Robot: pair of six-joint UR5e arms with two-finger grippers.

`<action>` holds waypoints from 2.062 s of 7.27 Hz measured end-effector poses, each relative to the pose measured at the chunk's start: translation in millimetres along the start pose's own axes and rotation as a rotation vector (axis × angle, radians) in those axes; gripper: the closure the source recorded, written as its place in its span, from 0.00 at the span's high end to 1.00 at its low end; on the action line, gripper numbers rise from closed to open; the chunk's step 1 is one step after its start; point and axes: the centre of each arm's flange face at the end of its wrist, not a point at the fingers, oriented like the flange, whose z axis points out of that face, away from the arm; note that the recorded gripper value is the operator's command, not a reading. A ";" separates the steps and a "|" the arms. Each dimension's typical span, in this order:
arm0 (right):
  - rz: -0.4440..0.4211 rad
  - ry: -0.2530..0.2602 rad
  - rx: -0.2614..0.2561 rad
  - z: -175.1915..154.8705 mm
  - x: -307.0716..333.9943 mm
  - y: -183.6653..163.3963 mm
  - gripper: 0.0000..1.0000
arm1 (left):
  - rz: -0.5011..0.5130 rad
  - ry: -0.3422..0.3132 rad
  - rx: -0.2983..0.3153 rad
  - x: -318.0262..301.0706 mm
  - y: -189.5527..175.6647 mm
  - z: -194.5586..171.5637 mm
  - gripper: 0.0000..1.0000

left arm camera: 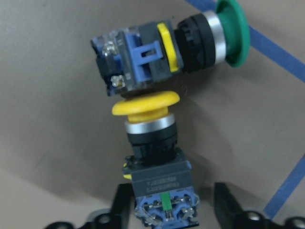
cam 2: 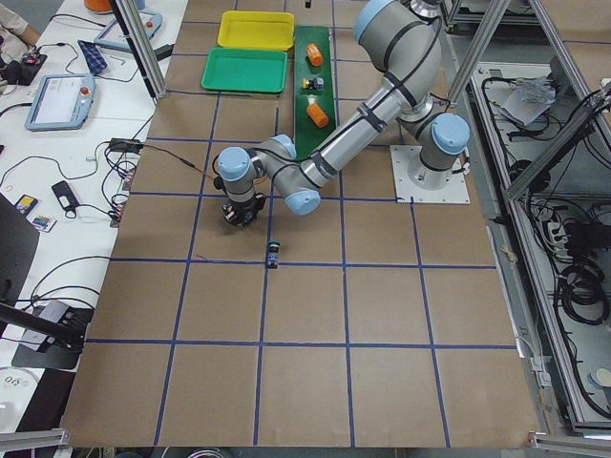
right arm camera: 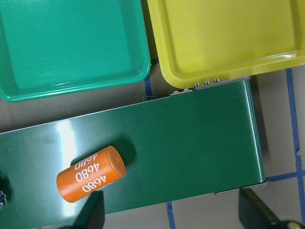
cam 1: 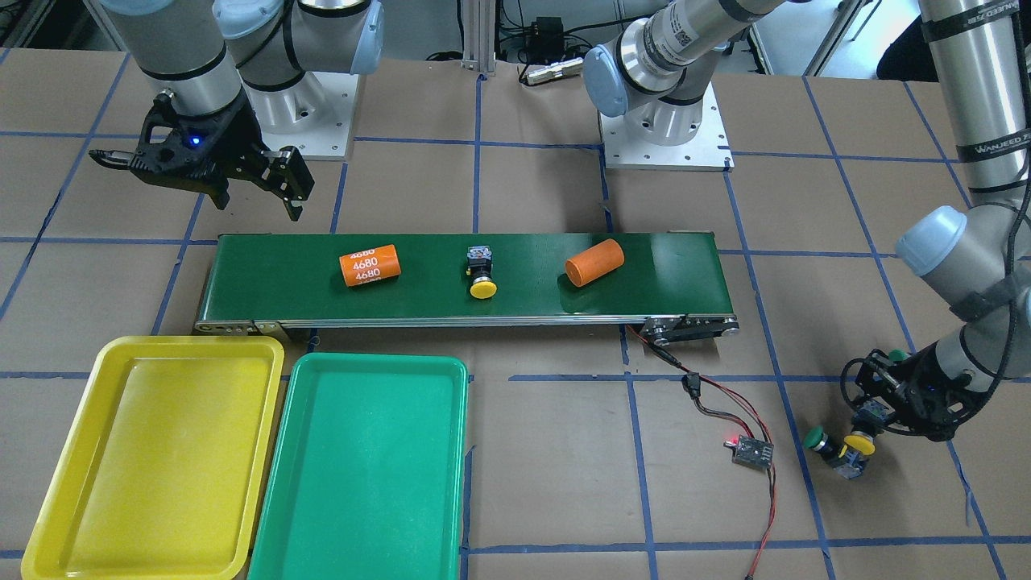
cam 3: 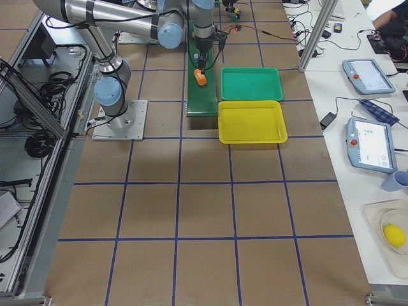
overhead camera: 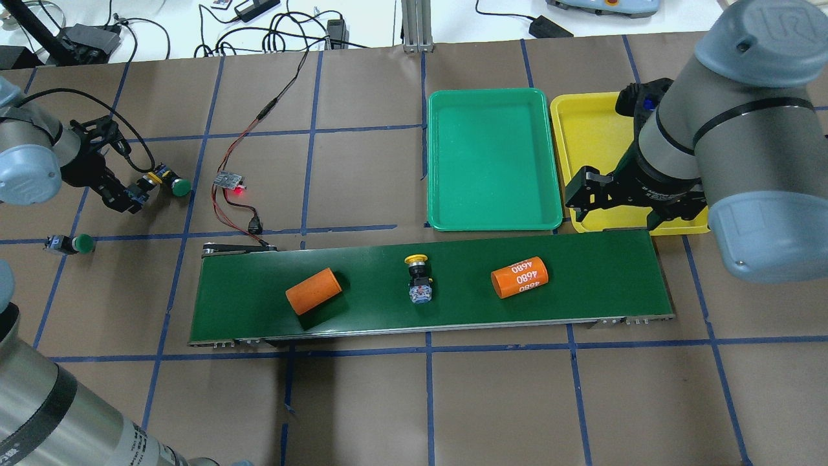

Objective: Sort buttons by color to trays
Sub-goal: 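Place the yellow push-button on the belt with the left gripper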

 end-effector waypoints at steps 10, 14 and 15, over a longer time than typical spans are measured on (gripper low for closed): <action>-0.014 -0.006 0.025 -15.1 0.1 18.3 1.00 | -0.763 0.117 -0.166 359.0 -55.3 -43.2 0.99; -0.017 -0.025 -0.012 12.7 -3.1 17.2 1.00 | -0.772 0.049 -0.078 334.1 -75.8 -54.6 1.00; -0.017 -0.059 -0.013 23.4 -9.3 8.0 1.00 | -0.729 0.015 -0.059 305.0 -87.0 -74.1 1.00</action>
